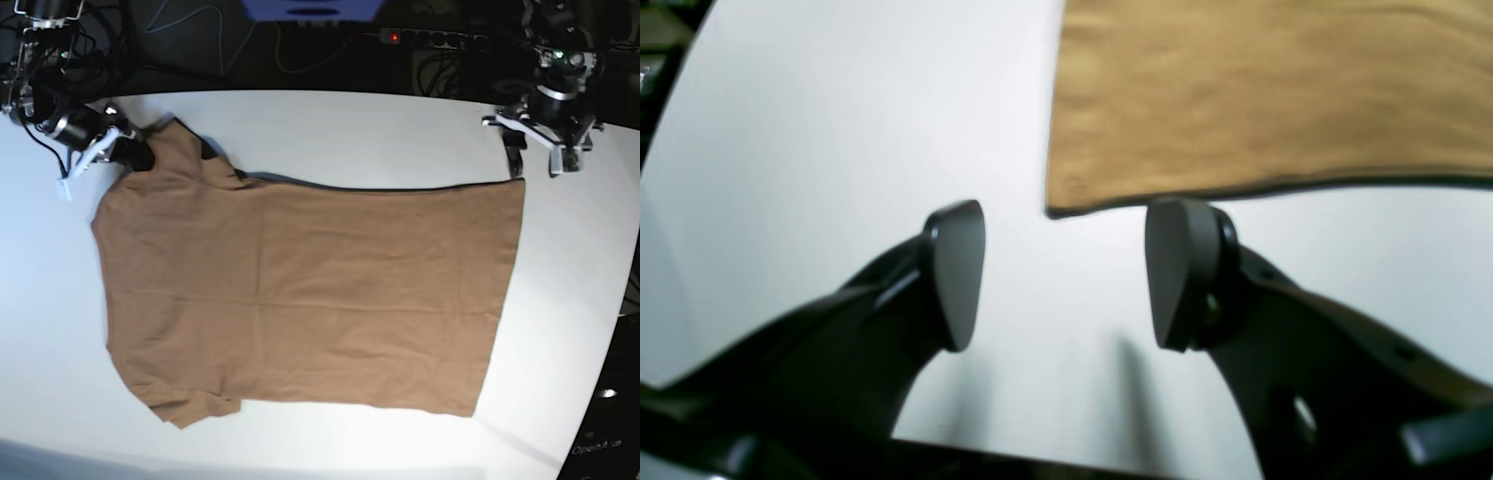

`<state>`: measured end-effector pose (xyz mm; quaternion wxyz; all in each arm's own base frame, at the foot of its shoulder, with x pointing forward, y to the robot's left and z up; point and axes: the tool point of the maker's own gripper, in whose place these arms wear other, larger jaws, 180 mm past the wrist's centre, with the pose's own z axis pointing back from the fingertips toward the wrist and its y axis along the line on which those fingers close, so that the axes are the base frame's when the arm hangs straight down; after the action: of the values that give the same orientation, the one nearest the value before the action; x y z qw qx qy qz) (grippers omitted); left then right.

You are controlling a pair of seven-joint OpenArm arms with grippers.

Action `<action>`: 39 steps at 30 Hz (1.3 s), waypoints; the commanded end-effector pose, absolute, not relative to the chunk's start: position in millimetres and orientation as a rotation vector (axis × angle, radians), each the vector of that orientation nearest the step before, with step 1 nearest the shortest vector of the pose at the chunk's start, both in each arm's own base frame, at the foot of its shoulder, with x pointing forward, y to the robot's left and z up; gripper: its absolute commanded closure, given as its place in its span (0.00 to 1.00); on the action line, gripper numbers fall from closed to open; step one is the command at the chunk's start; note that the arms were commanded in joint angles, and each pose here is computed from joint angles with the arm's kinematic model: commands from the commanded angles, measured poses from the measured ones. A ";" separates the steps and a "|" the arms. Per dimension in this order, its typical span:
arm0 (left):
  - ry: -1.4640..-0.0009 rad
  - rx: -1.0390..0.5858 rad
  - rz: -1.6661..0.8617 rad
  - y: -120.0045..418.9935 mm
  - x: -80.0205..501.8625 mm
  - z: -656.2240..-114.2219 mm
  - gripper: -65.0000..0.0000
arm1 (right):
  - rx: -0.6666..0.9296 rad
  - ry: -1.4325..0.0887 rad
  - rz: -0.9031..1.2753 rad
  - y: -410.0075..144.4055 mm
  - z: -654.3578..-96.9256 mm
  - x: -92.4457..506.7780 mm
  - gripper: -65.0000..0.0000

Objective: Fold the T-shirt properly
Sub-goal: 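Lower the left gripper onto the hem corner and pinch it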

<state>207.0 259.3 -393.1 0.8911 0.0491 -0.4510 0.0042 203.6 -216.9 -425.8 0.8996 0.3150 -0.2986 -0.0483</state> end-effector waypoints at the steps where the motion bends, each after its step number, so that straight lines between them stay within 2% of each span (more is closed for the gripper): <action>1: -0.973 0.102 -0.011 266.9 218.3 -382.3 0.43 | 0.653 -0.667 -0.087 -222.5 -414.1 211.9 0.99; 9: -0.866 0.137 0.022 311.5 235.7 -388.9 0.43 | 0.655 -0.671 -0.088 -222.2 -413.6 212.9 0.99; 16: -0.725 0.118 0.038 309.9 224.2 -432.4 0.43 | 0.671 -0.668 -0.097 -215.1 -416.1 211.3 0.99; 23: -0.722 0.123 0.053 313.5 217.8 -432.4 0.43 | 0.671 -0.664 -0.096 -214.8 -416.6 210.6 0.99; 33: -0.750 0.217 0.226 364.7 194.0 -417.5 0.43 | 0.666 -0.659 -0.091 -214.8 -417.7 209.9 0.99; 39: -0.788 0.223 0.228 355.1 200.0 -406.9 0.43 | 0.668 -0.659 -0.092 -214.2 -417.8 209.9 0.99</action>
<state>189.6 350.6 -420.7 0.9210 0.1027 -0.3570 0.1174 202.2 -209.5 -428.3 0.8969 0.3222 -0.2981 -0.0538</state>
